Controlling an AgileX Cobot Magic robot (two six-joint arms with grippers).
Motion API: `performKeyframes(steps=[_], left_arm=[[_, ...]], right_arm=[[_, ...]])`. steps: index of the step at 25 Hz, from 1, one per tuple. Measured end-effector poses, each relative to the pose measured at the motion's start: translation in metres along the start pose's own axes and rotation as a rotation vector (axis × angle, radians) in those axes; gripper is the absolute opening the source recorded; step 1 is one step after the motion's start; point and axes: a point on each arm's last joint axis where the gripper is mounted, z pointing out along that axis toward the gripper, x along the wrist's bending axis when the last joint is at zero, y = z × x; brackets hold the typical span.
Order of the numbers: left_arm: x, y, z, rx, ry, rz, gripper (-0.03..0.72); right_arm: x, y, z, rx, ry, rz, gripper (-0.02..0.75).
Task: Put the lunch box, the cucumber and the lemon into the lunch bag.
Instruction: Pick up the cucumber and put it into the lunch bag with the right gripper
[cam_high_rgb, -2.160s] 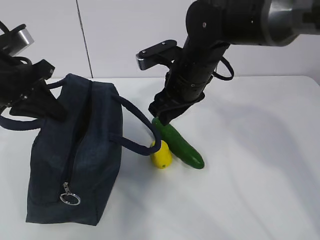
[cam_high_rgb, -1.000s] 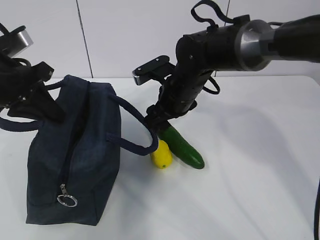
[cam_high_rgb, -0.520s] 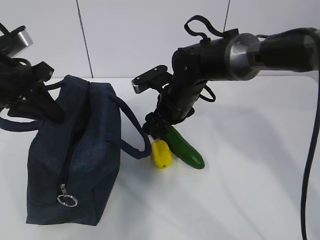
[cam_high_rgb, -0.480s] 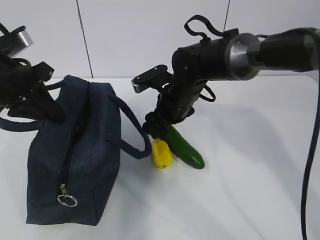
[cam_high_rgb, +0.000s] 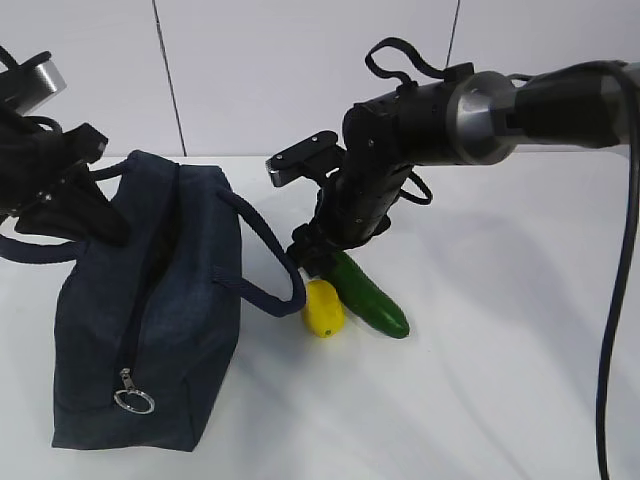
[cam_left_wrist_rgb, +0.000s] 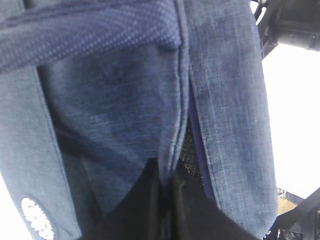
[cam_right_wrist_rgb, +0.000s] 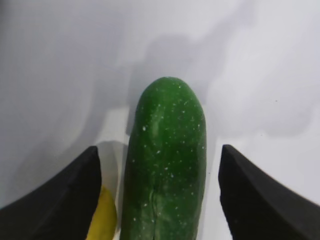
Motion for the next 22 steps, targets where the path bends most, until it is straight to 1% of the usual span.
performKeyframes(steps=[7,9,14,17,22], left_arm=[[0.0003,0.0001,-0.0002,-0.001,0.0,-0.001,-0.001],[0.0003,0.0001,-0.0002,-0.001,0.0,-0.001,-0.001],[0.0003,0.0001,-0.0002,-0.001,0.0,-0.001,-0.001],[0.0003,0.0001,-0.0002,-0.001,0.0,-0.001,-0.001],[0.0003,0.0001,-0.0002,-0.001,0.0,-0.001,-0.001]], right_arm=[[0.0001,-0.0009,0.0034,0.006,0.0,0.009,0.532],[0.0001,-0.0009,0.0034,0.006,0.0,0.01,0.511],[0.0001,-0.0011,0.0034,0.008,0.0,0.011,0.398],[0.0,-0.0013,0.0034,0.01,-0.001,0.013,0.377],[0.0,-0.0014,0.0034,0.012,-0.001,0.013,0.375]])
